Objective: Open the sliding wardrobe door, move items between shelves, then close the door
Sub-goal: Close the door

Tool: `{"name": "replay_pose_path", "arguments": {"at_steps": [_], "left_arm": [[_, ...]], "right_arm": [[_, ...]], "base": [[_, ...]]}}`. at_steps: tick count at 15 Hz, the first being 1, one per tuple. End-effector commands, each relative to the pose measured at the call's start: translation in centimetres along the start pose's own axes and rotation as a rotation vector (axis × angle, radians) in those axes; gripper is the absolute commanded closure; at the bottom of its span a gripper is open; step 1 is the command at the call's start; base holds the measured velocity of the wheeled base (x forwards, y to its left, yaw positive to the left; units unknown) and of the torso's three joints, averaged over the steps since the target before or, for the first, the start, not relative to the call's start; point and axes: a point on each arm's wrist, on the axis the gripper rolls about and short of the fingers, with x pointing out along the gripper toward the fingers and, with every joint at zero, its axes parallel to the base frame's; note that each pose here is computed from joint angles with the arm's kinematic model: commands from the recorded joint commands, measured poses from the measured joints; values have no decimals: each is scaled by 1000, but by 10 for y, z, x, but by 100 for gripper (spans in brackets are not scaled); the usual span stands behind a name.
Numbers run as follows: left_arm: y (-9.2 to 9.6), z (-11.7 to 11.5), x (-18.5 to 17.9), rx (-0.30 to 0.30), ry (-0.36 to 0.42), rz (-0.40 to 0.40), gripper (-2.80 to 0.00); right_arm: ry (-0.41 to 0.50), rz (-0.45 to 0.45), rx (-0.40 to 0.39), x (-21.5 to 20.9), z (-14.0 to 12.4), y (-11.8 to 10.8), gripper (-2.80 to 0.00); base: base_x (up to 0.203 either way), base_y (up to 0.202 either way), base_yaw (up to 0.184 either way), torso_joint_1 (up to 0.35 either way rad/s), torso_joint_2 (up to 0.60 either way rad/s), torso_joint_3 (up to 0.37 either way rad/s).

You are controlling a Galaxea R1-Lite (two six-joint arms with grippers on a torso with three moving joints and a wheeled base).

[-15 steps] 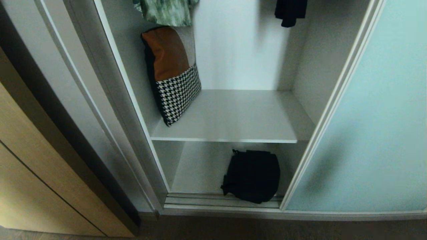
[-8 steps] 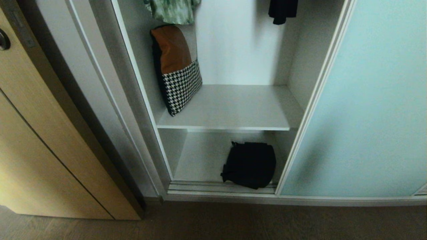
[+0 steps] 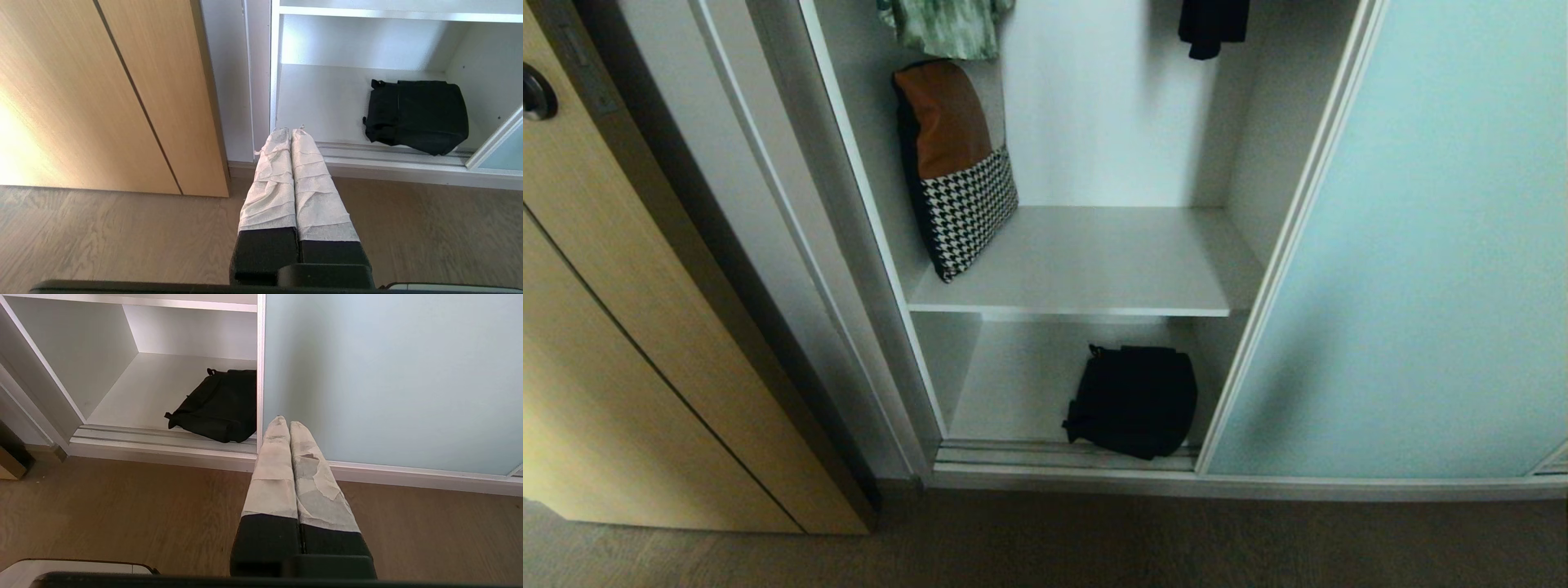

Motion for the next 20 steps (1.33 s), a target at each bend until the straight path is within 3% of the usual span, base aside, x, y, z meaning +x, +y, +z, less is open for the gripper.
{"name": "replay_pose_path", "arguments": {"at_steps": [1,10,12,14,20], "left_arm": [[0,0,0,-1,2,1,0],[0,0,0,-1,2,1,0],[0,0,0,-1,2,1,0],[0,0,0,-1,2,1,0],[0,0,0,-1,2,1,0]], "right_arm": [[1,1,0,0,0,0,0],[-11,2,-33,-3,8,0,0],[-59,13,6,-18,41,1,0],[-79,19,60,-32,92,1,0],[-10,7,147,18,224,1,0]], "base": [[0,0,0,0,0,0],[0,0,0,0,0,0],[0,0,0,0,0,0],[0,0,0,0,0,0],[0,0,0,0,0,0]]}}
